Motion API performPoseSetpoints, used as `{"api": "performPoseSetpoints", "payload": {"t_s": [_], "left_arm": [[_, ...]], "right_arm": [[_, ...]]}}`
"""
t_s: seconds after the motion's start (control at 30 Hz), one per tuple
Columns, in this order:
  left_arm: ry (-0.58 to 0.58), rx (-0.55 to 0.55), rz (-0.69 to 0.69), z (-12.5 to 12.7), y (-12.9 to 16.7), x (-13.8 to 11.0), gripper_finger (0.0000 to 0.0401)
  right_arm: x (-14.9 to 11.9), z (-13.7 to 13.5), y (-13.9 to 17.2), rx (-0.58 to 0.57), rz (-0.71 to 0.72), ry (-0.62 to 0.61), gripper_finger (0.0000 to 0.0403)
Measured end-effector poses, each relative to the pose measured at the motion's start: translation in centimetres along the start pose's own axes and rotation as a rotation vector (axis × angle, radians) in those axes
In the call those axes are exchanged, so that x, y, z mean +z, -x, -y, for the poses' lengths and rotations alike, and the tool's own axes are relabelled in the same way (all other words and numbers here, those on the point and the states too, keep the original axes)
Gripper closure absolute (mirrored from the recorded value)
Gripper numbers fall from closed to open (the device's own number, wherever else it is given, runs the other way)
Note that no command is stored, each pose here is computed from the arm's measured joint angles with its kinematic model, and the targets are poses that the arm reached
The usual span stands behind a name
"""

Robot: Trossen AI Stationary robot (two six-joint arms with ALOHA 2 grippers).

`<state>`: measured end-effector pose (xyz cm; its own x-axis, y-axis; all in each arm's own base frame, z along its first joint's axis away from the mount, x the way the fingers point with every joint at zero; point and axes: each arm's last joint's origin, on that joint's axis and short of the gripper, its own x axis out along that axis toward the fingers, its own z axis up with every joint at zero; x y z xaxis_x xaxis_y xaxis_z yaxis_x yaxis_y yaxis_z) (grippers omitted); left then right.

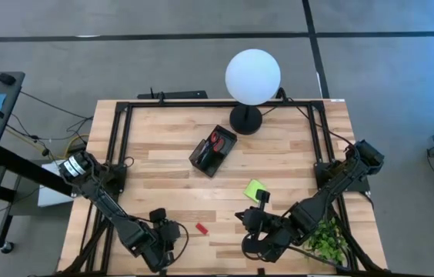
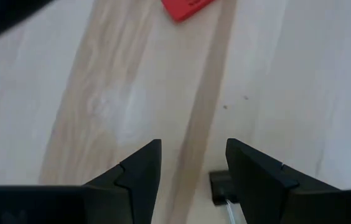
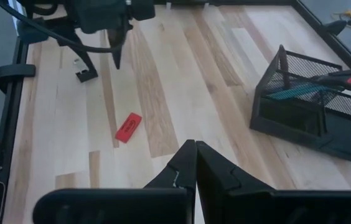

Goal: Pick and place office supplies into organizer
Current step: Put the bottom black binder clip into the black desk organizer

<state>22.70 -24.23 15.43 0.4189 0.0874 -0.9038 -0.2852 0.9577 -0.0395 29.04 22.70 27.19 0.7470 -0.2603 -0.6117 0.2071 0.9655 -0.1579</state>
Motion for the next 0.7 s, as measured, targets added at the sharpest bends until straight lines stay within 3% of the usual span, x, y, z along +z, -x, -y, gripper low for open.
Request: {"api": "performPoseSetpoints", "payload": {"t_s": [0.37,0.7], "left_arm": [[0.003,-0.067,0.03,1.1,1.1,2.5,0.0222],[0.027,-0.091,0.074,1.6,1.6,3.1,0.0222]], "right_arm": [[0.1,0.0,0.0,0.0,0.001,-0.004,0.0403],[0.6,0.9,-1.0,-0.027,-0.003,-0.029,0.0403]]}}
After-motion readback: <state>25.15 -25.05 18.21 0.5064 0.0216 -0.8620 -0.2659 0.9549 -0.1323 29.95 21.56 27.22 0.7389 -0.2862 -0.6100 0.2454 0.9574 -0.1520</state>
